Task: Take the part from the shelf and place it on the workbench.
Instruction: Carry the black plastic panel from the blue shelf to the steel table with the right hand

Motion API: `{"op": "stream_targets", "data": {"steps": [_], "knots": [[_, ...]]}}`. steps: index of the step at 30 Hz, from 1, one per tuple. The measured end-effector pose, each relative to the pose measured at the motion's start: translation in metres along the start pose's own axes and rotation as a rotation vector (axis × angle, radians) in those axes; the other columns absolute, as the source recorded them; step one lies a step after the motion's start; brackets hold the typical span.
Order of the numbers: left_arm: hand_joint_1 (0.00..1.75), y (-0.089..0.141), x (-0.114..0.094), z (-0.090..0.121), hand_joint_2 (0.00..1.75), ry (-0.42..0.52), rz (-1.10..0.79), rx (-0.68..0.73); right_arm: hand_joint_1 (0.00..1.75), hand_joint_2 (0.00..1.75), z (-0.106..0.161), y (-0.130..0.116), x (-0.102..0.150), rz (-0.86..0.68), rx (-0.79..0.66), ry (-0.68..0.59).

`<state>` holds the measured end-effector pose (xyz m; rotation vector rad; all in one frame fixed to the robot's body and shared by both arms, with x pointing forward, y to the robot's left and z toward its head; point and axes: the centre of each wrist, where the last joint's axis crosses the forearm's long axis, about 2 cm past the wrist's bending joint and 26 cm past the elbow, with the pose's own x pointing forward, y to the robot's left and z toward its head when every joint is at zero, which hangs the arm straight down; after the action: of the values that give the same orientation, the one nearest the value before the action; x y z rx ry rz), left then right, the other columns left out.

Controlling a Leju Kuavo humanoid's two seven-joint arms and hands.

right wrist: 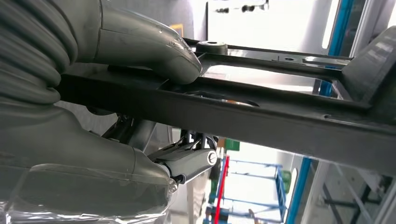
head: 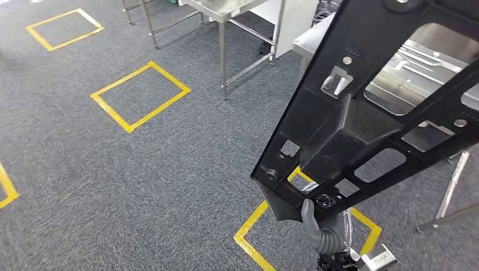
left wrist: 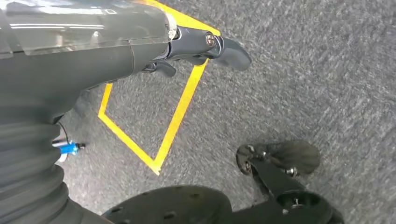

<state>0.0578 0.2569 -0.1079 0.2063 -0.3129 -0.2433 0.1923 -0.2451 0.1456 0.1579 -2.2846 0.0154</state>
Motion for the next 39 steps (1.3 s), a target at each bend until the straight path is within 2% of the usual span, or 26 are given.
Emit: {"op": "stream_targets", "data": {"steps": [39], "knots": [[0.00,-0.0033,0.0002,0.0009,1.75,0.004,-0.007,-0.004,1.75,1.75,0.0057,-0.0006,0.0031,0.003,-0.001,0.003]]}}
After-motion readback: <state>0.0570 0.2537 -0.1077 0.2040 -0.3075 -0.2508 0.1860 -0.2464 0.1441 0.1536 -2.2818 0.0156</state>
